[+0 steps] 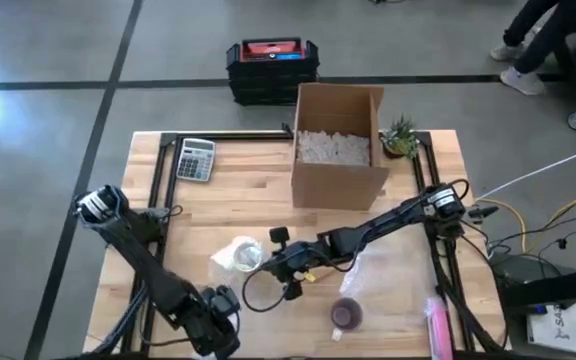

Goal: Wrap mug
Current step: Wrap the orange patterned mug with the left transparent bubble wrap

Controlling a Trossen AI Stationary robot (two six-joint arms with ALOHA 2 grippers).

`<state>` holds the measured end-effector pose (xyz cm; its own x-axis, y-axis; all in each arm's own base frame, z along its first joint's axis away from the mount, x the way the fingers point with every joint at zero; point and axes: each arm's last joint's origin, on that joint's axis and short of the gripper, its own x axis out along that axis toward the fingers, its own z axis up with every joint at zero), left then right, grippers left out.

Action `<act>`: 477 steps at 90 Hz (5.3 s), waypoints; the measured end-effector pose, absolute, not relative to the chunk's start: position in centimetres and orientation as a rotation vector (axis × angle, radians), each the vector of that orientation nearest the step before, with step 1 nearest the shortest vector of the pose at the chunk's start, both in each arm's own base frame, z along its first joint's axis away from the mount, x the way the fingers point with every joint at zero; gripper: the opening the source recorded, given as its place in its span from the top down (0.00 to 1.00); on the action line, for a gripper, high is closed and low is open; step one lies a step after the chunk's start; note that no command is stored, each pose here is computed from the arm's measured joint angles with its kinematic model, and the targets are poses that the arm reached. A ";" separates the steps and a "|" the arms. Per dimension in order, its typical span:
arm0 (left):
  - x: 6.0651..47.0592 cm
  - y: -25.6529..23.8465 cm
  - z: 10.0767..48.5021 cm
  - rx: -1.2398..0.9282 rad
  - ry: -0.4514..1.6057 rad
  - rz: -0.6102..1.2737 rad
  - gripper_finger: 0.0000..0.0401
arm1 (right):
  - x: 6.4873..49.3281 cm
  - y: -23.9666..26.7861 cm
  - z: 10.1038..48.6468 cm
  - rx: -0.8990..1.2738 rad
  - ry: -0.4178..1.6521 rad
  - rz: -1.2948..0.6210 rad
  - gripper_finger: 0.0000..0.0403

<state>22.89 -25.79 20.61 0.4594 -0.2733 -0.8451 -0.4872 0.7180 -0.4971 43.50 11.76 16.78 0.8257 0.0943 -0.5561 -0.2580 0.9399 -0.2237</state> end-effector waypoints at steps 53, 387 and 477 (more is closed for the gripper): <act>24.6 -26.0 15.1 -0.752 1.266 0.300 0.94 | 43.4 11.6 17.0 -0.312 0.575 0.188 1.00; 25.7 -14.5 25.3 -0.287 0.644 0.420 1.00 | 41.7 8.6 19.2 -0.267 0.932 0.127 1.00; 27.8 -13.3 24.4 -0.227 0.673 0.434 0.94 | 43.6 9.2 17.5 -0.264 0.835 0.226 1.00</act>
